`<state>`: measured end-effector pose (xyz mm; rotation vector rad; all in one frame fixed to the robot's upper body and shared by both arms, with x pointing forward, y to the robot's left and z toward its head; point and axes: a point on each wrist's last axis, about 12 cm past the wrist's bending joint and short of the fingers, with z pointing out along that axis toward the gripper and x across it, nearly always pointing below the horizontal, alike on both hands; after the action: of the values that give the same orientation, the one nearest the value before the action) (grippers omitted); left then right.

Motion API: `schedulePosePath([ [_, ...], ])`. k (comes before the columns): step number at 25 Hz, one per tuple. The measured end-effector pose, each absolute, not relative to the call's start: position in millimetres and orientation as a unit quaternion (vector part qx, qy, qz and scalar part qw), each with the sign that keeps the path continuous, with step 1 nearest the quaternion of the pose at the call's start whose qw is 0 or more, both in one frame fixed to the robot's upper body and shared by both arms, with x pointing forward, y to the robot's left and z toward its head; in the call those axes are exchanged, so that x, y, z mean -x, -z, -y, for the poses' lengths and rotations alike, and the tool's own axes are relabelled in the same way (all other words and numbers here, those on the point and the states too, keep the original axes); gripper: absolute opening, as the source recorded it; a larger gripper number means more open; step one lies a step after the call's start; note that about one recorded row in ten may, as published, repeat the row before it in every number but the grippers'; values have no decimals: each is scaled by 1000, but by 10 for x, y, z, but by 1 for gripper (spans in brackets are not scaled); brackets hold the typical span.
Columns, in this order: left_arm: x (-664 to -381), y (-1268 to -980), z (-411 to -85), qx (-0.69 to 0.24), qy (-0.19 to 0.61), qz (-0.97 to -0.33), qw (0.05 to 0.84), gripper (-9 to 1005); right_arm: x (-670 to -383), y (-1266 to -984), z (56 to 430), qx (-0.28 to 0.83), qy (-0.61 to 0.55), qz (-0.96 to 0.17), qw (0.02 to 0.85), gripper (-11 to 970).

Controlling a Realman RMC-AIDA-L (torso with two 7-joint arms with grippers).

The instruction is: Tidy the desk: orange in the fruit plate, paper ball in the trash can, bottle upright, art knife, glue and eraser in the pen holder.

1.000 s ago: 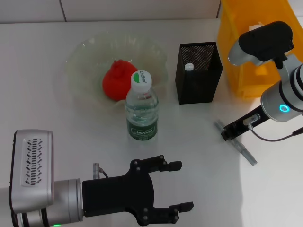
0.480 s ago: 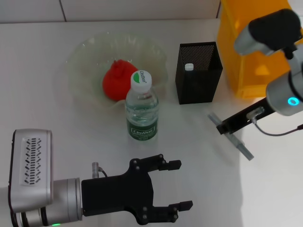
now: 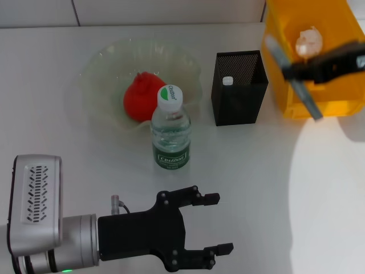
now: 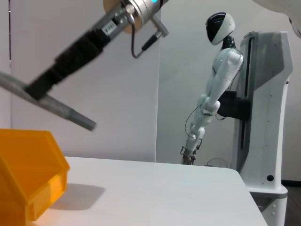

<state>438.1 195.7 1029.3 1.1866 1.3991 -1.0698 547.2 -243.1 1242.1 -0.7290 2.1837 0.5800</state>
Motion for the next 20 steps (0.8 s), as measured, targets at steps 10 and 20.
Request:
schedulePosePath([
  [10, -4366, -10285, -1964, -491, 436, -573, 492, 786, -5724, -11913, 2756, 248, -356, -686, 584, 133],
  [20, -4355, -10285, -1963, -490, 438, -570, 492, 786, -5837, -11213, 2958, 136, -402, -643, 638, 131],
])
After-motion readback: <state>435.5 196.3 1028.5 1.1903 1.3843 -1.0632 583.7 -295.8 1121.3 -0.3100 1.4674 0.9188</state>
